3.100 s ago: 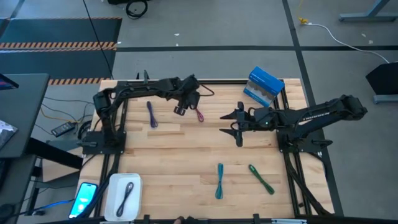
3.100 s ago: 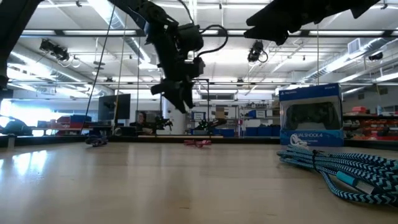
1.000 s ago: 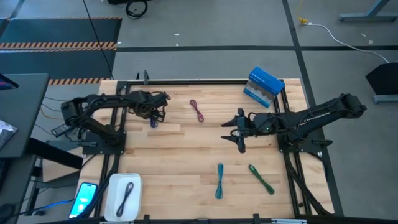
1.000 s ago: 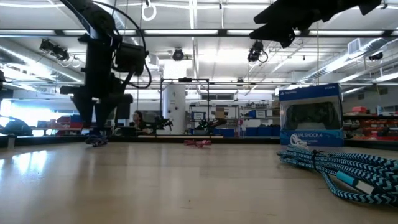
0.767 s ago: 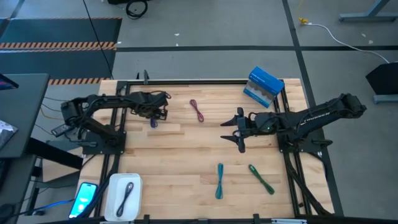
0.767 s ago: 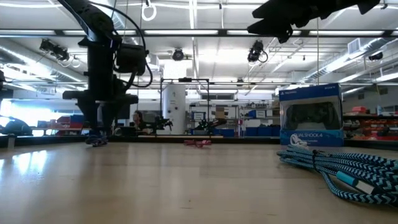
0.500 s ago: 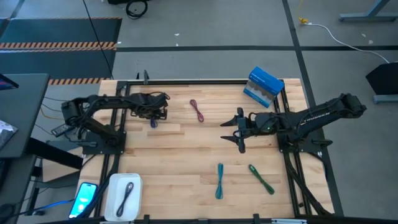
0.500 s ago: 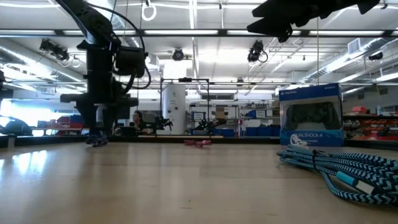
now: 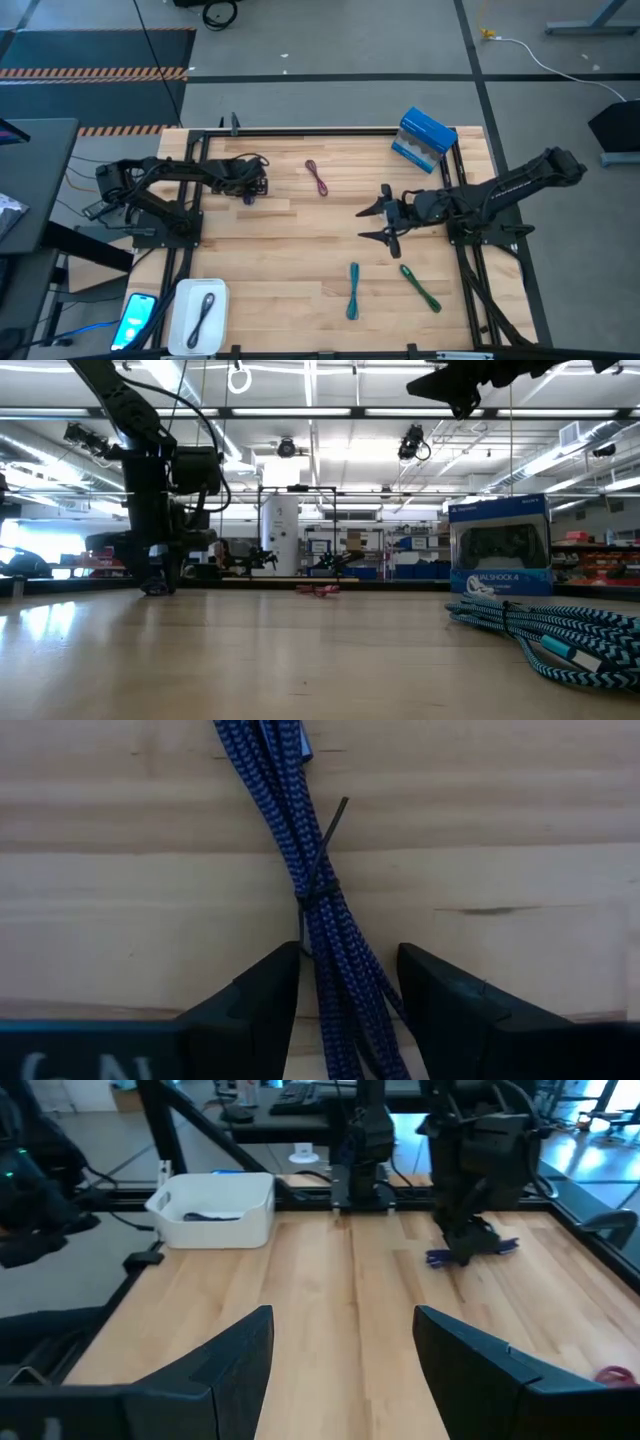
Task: Pick and place USB-C Cables
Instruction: Put the dark blue charger cable into the white bin
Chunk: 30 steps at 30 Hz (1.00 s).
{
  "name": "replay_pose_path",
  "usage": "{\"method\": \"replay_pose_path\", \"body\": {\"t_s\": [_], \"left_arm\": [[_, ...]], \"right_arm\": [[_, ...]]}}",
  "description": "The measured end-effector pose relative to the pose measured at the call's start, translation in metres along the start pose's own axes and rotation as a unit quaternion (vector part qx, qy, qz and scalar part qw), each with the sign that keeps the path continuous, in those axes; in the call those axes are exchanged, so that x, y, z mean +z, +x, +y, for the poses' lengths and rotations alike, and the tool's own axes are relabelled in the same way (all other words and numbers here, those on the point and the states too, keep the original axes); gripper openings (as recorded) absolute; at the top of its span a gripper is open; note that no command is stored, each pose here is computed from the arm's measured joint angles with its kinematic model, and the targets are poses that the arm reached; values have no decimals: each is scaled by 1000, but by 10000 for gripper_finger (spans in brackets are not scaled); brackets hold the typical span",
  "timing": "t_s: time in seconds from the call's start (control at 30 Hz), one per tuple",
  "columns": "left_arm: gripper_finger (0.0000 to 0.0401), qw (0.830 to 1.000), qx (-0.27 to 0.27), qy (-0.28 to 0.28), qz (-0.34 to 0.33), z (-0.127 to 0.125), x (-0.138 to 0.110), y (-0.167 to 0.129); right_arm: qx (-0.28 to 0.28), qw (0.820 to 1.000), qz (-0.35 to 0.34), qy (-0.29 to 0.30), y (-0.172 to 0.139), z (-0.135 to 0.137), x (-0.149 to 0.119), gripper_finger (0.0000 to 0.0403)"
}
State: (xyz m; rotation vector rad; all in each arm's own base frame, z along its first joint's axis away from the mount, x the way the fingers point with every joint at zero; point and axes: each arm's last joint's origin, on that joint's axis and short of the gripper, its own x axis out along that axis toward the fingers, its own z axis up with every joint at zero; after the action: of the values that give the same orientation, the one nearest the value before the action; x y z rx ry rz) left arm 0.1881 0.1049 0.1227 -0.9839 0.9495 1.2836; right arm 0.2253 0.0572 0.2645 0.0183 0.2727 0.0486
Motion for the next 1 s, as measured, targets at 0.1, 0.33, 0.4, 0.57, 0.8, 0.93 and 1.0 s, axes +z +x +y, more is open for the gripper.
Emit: {"method": "replay_pose_path", "body": {"t_s": [0.1, 0.33, 0.4, 0.57, 0.8, 0.93, 1.0], "left_arm": [[172, 1000, 1, 20, -5, -1, -2, 0], [87, 997, -10, 75, -32, -9, -10, -3], [54, 996, -17, 83, -38, -12, -13, -4], [20, 992, -44, 119, -27, -20, -21, -16], [28, 978, -124, 155, -60, -54, -25, -68], [21, 965, -161, 201, -58, -73, -41, -111], [21, 958, -173, 222, -50, -79, -56, -133]], "right_arm": [[10, 1000, 0, -3, -1, 5, 0, 248], [11, 1000, 1, -15, -2, 10, -5, 248], [6, 1000, 5, -16, -2, 10, -11, 248], [-11, 1000, -7, -9, -1, 7, -17, 248], [-14, 1000, -11, 4, -1, 7, -16, 248], [-13, 1000, -11, 9, -1, 7, -16, 248], [-13, 1000, -11, 9, -1, 7, -16, 248]]}}
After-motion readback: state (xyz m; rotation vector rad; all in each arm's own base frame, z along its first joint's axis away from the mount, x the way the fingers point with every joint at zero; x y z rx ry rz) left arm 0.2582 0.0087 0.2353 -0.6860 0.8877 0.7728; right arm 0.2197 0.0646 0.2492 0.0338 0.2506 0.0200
